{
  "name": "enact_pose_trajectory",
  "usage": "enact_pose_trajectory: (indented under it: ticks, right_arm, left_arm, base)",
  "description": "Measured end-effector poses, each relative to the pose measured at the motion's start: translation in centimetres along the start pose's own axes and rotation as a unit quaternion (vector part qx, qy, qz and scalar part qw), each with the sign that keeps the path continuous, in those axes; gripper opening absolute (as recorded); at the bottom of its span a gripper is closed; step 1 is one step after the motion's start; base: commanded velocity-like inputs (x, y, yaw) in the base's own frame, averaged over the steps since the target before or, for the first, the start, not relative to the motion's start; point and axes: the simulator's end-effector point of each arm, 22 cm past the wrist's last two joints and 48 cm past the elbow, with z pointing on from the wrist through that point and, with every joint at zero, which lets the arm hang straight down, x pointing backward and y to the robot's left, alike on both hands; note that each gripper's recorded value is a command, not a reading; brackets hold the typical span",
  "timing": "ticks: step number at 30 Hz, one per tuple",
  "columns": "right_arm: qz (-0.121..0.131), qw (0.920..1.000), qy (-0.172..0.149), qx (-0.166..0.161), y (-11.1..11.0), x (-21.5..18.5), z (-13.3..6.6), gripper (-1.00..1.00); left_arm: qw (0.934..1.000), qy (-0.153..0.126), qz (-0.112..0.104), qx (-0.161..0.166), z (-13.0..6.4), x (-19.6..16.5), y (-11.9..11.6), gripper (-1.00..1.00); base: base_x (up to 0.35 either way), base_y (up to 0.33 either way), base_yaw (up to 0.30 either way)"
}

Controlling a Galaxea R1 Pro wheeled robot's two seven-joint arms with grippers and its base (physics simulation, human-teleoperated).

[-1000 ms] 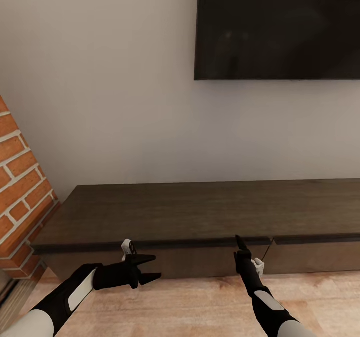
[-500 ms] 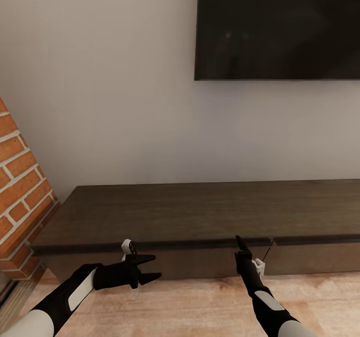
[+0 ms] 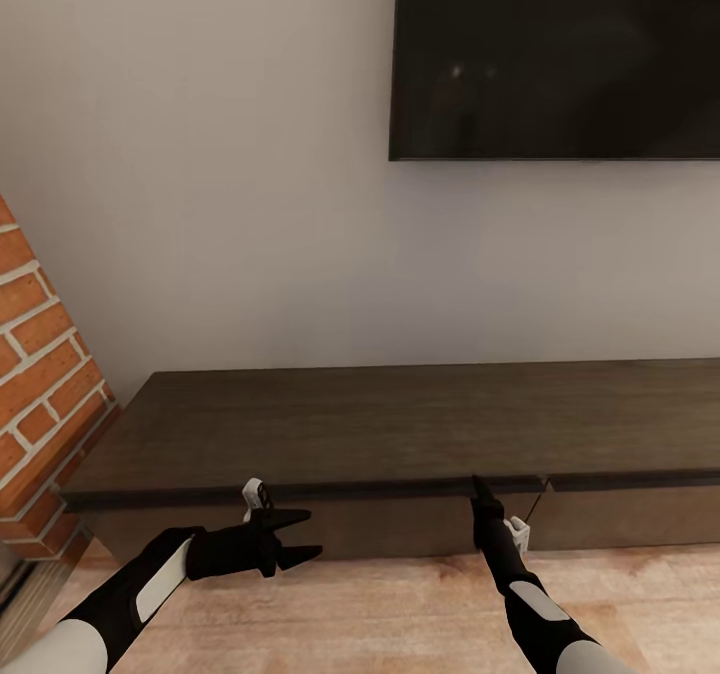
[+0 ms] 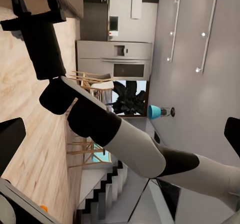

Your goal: Place each of the two pumpkins and all three candles from the living room inside a cabinet in the living room (use any cabinet), then make sure every cabinet is closed, and position the cauldron so it is next to a table in the living room.

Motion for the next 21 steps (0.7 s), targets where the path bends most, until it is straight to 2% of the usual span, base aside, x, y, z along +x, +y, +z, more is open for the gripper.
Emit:
enact_pose_trajectory:
  ticks: [4,21]
  right_arm:
    - [0.002,0.9998,-0.001,0.018,-1.32,-0.01,-0.48,-1.00]
    - [0.003,0.9999,0.000,0.016,-1.20,0.01,-0.42,-1.00]
  left_arm:
    - [1.0000,0.000,0.000,0.000,0.00,-0.03,0.01,1.00]
    - [1.0000,0.000,0.000,0.001,0.07,0.00,0.00,1.00]
  base:
    - [0.000,0.000,0.000]
    - [-0.019,0.000,0.000]
